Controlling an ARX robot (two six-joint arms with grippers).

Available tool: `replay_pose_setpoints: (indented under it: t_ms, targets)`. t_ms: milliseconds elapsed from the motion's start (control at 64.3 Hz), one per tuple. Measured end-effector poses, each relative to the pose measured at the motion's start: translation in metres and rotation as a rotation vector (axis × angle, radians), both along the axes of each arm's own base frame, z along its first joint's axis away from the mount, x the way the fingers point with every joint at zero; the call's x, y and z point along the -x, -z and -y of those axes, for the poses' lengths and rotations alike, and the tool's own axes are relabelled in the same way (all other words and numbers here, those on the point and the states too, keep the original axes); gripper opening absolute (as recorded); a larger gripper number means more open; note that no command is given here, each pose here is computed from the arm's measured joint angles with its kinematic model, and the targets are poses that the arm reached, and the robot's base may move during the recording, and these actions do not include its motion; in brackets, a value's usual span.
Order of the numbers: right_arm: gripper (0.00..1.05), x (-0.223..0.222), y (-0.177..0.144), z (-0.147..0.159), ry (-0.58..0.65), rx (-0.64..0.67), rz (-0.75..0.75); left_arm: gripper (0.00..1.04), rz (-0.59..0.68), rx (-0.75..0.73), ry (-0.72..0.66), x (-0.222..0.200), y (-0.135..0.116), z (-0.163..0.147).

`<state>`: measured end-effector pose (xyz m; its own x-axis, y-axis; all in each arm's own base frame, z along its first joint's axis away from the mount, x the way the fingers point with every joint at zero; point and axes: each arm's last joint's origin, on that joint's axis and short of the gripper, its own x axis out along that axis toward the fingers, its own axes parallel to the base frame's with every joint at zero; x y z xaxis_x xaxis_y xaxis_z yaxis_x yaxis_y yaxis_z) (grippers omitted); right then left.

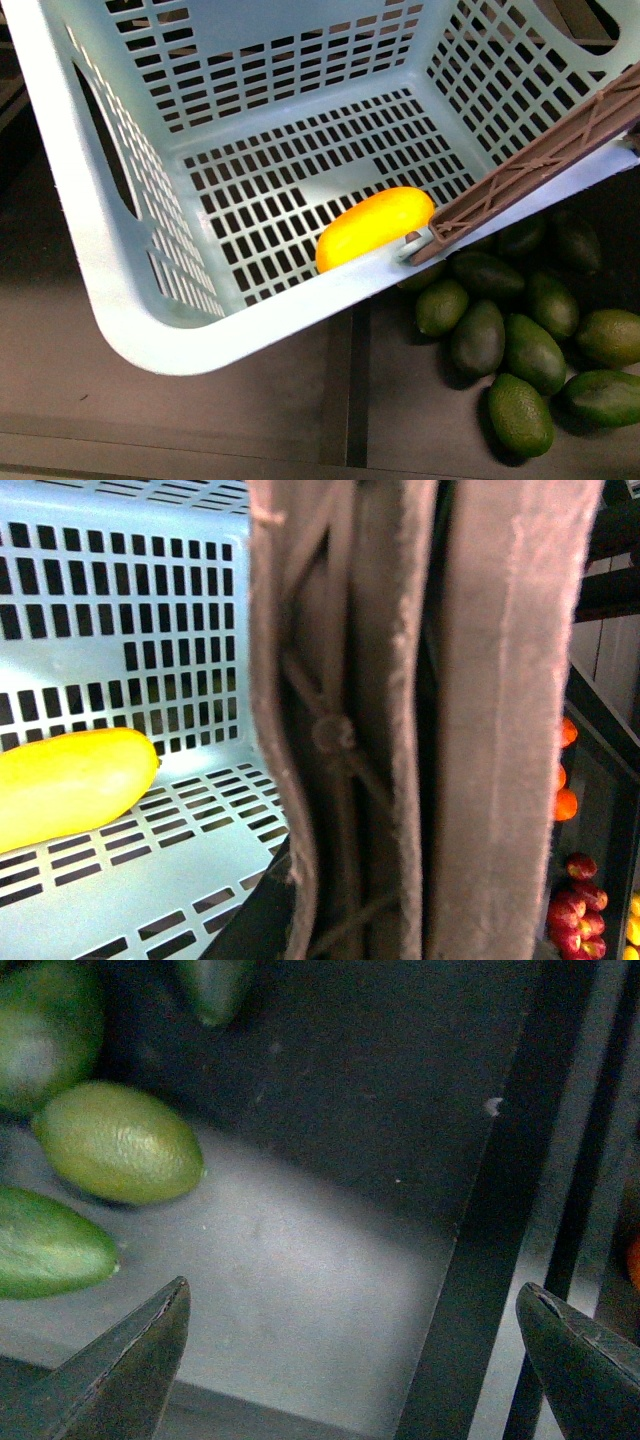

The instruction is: Pick mango and avocado into basket

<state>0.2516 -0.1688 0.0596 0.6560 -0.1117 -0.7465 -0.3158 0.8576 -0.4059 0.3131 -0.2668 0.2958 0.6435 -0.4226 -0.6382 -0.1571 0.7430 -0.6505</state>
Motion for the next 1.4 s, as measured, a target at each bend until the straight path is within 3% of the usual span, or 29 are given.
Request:
replay_pose_setpoints:
  t_ms: [280,560,1026,1399]
  targets:
    - [0.96,-0.041,0.054,-0.017,-0.198,0.016,-0.156,0.14,0.002,-0.002,-0.007,0.0,0.0,0.0]
    - [0.96,-0.062,0.071,-0.032,-0.294,-0.007,-0.213,0.14,0.003,-0.003,-0.008,0.0,0.0,0.0]
    - [0.96,-0.088,0.098,-0.051,-0.352,-0.025,-0.257,0.14,0.003,-0.003,-0.008,0.0,0.0,0.0]
    - [0.96,-0.11,0.123,-0.065,-0.319,-0.07,-0.279,0.14,0.002,-0.002,-0.006,0.0,0.0,0.0]
